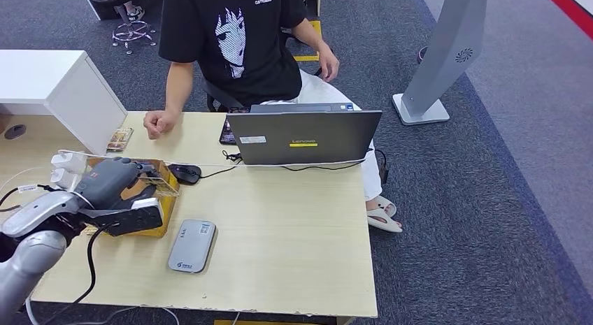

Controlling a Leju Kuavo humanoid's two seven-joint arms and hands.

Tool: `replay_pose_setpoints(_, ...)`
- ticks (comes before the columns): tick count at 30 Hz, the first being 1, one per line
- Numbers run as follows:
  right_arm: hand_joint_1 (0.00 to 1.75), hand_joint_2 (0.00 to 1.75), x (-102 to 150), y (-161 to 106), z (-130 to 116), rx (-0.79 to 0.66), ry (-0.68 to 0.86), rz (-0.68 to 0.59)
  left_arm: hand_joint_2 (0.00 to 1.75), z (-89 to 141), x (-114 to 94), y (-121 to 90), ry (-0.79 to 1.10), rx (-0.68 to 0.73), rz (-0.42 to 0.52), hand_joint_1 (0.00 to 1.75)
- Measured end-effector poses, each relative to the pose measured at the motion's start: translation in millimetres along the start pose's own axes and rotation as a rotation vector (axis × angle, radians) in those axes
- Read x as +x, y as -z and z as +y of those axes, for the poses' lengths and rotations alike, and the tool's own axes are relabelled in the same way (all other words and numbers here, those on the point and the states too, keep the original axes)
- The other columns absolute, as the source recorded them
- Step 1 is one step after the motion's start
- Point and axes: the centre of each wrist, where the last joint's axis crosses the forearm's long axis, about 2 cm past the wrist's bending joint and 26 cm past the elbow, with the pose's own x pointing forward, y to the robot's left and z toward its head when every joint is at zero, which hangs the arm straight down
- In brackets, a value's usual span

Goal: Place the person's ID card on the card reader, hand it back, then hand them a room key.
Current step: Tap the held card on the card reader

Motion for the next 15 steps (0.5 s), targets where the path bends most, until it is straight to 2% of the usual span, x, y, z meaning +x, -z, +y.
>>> replay_pose_setpoints(15, 0.0, 1.75, -1, 0, 1, 0.001, 0.004, 0.004, 1.75, -30, 9, -8, -0.028, -0.088, -0.028, 1.75)
